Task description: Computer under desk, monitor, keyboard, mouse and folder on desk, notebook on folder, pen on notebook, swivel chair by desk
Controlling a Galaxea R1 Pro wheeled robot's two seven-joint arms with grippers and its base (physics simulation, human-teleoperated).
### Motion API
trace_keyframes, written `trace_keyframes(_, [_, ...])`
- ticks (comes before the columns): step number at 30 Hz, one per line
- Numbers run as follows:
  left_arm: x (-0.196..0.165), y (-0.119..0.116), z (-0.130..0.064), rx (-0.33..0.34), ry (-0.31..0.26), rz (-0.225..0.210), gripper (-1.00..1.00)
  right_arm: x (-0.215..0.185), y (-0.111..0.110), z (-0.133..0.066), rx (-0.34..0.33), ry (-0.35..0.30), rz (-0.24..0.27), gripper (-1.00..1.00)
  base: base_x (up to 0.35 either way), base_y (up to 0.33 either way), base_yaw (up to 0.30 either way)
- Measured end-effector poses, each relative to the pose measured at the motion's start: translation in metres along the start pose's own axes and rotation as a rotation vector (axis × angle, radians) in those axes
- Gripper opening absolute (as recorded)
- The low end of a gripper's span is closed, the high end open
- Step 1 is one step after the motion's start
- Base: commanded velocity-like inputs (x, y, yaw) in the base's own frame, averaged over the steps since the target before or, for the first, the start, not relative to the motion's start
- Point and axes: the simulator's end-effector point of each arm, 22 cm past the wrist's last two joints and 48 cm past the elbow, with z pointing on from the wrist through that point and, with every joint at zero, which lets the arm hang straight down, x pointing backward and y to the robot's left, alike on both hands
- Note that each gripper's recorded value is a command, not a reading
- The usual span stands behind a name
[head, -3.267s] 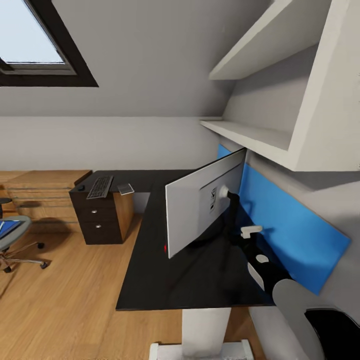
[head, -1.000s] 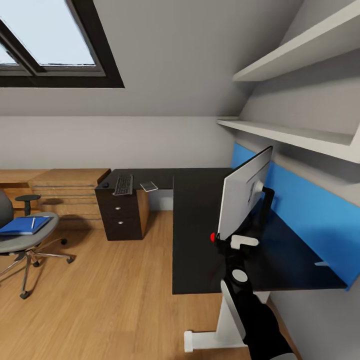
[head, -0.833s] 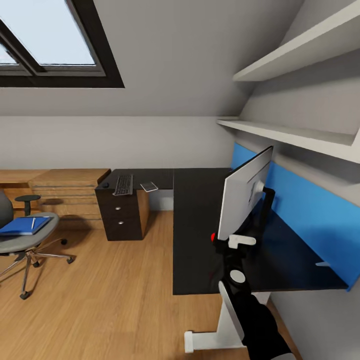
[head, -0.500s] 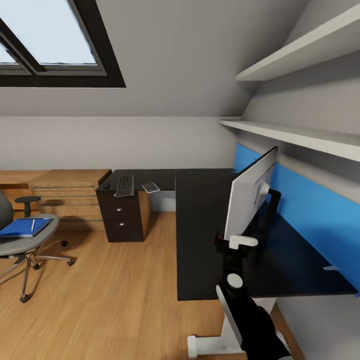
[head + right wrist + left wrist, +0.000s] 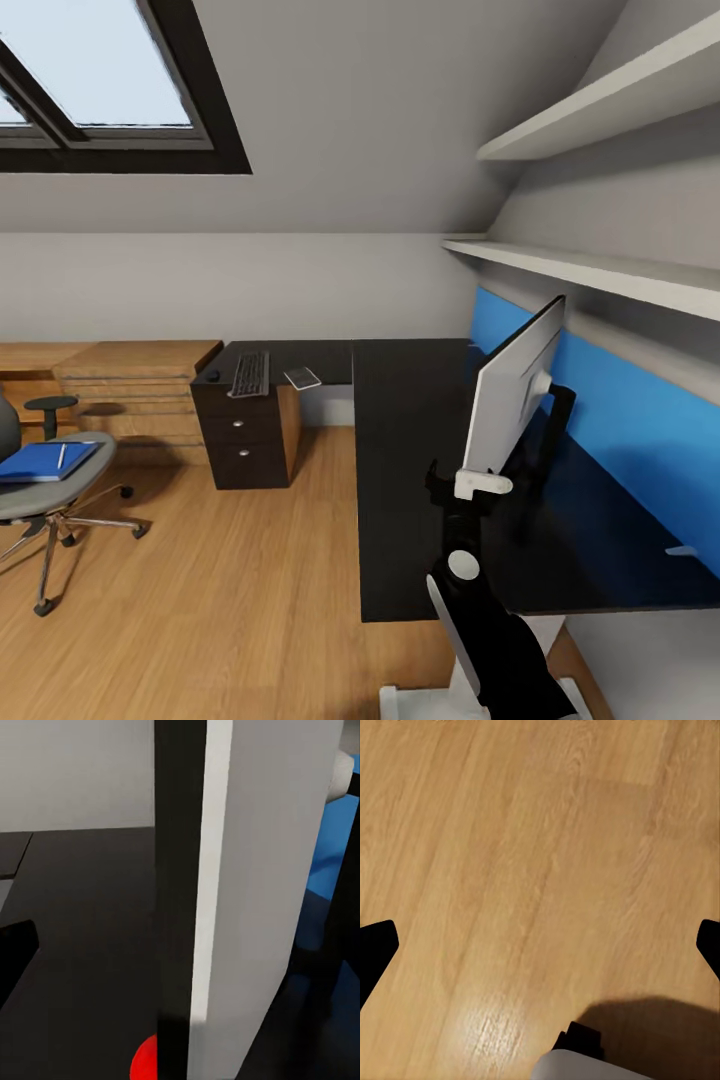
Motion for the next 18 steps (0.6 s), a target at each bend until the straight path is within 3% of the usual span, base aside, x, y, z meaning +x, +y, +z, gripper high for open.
trace_keyframes(5, [0.000,0.000,0.000,0.000,0.000,0.000,1.00,0.001,-0.004,0.000,0.017,0.004,0.000,1.00,0.051,0.000,0.000])
trace_keyframes(11, [0.000,0.000,0.000,0.000,-0.002,-0.001,1.00,0.003,-0.009,0.001,0.035,0.009,0.000,1.00,0.210,0.000,0.000])
trace_keyframes(18, [0.000,0.000,0.000,0.000,-0.001,0.000,1.00,0.004,-0.011,0.002,0.041,0.012,0.000,1.00,0.046,-0.024,0.000])
